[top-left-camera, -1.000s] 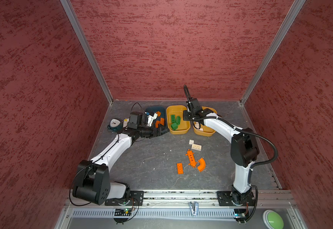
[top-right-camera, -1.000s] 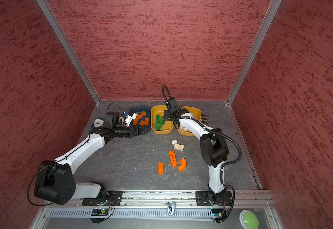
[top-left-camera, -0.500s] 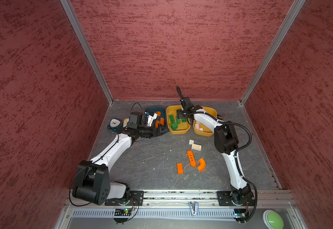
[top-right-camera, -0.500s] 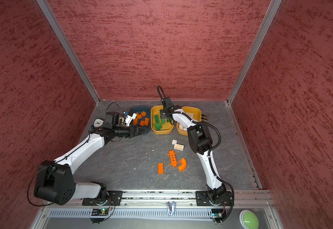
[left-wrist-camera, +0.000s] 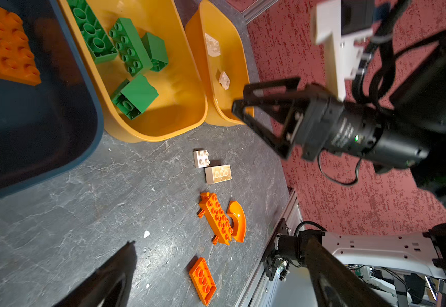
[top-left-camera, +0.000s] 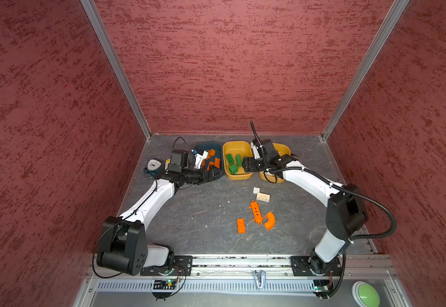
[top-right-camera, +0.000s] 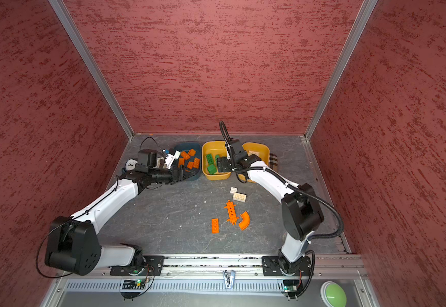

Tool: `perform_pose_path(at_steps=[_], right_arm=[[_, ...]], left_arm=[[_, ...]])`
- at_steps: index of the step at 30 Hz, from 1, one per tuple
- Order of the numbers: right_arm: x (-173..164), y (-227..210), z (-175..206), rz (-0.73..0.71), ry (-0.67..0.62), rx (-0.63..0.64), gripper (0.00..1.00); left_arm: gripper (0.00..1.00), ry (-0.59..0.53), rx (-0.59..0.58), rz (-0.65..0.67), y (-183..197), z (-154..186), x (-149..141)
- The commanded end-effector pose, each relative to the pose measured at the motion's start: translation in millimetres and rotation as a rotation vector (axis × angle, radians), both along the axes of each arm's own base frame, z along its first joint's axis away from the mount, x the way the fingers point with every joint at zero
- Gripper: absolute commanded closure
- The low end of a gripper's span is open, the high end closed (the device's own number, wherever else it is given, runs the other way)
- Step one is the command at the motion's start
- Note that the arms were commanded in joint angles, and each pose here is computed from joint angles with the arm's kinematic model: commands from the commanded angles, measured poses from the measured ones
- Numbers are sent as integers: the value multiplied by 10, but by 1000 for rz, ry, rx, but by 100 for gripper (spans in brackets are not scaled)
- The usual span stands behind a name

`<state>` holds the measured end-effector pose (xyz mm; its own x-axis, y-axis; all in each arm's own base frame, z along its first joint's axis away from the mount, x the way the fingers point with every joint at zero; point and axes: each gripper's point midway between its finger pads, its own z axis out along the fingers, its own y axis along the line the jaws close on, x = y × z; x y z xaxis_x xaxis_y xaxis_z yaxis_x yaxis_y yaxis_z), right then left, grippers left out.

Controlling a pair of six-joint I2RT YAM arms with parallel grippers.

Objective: Sort the legos into containers by color
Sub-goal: Pick up the lego from the bottom-center of the table.

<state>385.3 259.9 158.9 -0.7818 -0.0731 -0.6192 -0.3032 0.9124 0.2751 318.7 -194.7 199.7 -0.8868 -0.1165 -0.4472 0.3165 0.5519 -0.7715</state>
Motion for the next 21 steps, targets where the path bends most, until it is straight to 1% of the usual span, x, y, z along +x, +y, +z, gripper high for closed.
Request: perform_pose_path(at_steps=[1,6,10,12,17,21], right_arm=[[-417,176,-175,37,67,45,12],[-954,365,-421,69,140,34,12],[-1292,522,-545,70,192,64,13],[-1444,572,-648,83,212,42,13],[-1629,587,-905,97,259,-33,18],[-1742,536,-1056,51,296,-100,23]], left_arm=[[1,-39,0,-2,33,117,44],[1,-25,3,14,89,103,33],[1,-17,11,25,139,97,-17],[1,-14,14,35,183,90,-41],[1,-5,12,53,266,59,-85],[1,2,13,59,300,32,-122]])
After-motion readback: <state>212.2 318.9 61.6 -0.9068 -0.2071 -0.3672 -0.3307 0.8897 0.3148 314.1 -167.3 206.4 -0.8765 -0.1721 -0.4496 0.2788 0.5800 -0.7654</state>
